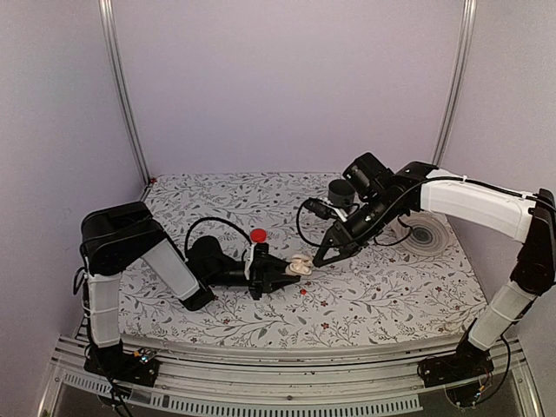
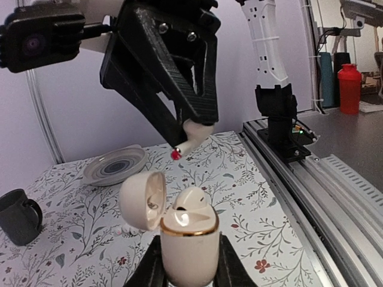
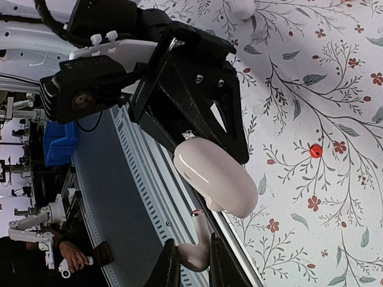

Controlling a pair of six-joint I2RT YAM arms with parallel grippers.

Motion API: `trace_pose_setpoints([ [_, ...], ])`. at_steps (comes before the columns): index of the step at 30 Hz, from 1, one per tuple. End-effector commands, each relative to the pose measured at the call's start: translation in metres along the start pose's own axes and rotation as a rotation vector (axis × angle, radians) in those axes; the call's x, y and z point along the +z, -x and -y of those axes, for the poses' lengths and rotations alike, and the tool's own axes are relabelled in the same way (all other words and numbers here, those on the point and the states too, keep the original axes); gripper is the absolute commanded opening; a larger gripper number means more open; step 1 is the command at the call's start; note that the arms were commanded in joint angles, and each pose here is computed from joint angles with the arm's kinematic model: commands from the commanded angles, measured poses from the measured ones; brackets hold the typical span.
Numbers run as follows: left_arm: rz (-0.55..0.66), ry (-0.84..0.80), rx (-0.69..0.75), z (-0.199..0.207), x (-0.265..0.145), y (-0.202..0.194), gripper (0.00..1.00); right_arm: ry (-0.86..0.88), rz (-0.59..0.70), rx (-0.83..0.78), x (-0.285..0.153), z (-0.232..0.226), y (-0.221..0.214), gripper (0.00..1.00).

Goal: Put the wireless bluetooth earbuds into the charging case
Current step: Insert the left earbud into the left side groove of the charging case.

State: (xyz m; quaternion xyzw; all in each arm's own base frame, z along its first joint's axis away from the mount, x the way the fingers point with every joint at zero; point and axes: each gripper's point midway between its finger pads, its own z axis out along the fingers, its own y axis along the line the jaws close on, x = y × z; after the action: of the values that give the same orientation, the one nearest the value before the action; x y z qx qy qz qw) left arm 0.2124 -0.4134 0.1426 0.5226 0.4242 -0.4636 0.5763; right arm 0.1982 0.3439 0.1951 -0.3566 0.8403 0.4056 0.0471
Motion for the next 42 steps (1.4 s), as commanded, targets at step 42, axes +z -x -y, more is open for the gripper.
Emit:
trace_pose_setpoints([
  [42, 0.024, -0.428, -0.355, 0.038, -0.005, 0.011, 0.0, -0.14, -0.133, -0.131, 0.037, -0.016, -0.009, 0.1],
])
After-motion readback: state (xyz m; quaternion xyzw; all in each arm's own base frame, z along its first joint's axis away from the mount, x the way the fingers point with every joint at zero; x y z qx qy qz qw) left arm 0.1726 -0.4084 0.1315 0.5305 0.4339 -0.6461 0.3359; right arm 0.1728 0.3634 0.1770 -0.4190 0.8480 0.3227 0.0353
